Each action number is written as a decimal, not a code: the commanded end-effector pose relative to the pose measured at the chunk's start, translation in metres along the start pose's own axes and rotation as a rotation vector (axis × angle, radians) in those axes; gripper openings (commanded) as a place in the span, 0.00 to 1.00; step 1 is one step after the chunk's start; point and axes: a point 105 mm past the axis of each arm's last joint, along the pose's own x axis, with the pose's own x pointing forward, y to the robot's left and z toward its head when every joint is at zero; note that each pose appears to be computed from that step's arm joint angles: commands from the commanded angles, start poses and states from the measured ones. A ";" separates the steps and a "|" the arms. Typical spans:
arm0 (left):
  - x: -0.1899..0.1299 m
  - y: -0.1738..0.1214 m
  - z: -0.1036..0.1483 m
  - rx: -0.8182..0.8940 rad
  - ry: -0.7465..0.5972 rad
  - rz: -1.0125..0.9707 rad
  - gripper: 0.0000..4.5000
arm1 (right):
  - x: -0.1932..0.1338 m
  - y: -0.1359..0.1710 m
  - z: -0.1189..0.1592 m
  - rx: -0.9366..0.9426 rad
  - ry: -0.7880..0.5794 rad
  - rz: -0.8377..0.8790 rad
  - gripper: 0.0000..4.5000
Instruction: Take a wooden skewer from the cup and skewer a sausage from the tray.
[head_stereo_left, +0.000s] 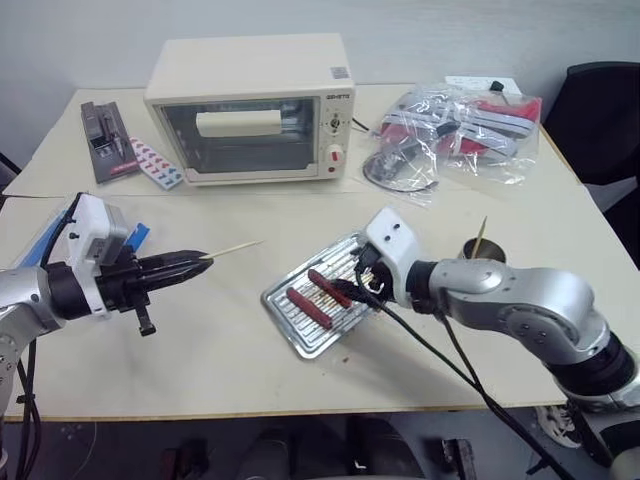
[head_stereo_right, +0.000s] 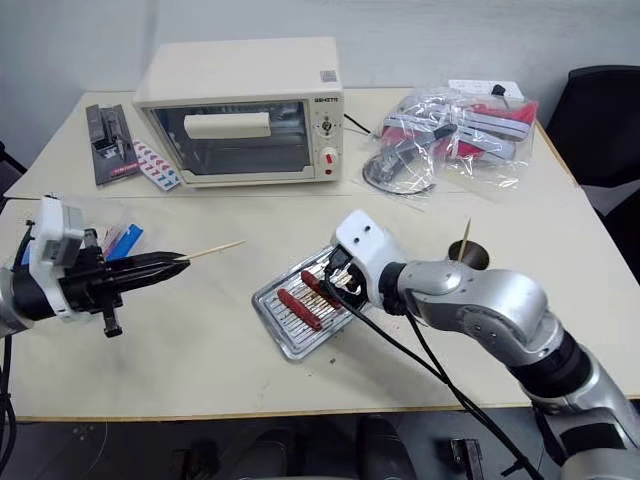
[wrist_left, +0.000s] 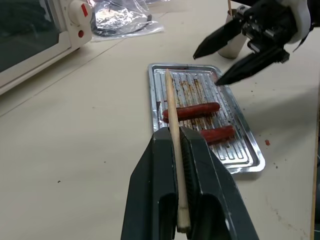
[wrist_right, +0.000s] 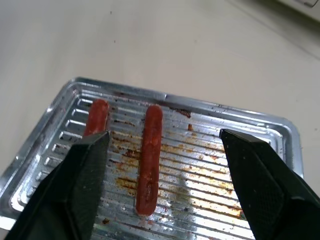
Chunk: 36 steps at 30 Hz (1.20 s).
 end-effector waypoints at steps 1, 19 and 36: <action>0.000 -0.005 0.012 0.046 -0.033 -0.001 0.00 | 0.007 0.002 -0.005 -0.024 0.011 0.010 0.80; 0.004 0.002 0.022 0.070 -0.049 0.024 0.00 | 0.034 -0.002 -0.043 0.058 0.073 -0.012 0.40; 0.010 0.011 0.027 0.089 -0.066 0.023 0.00 | 0.033 -0.003 -0.043 0.096 0.060 -0.033 0.25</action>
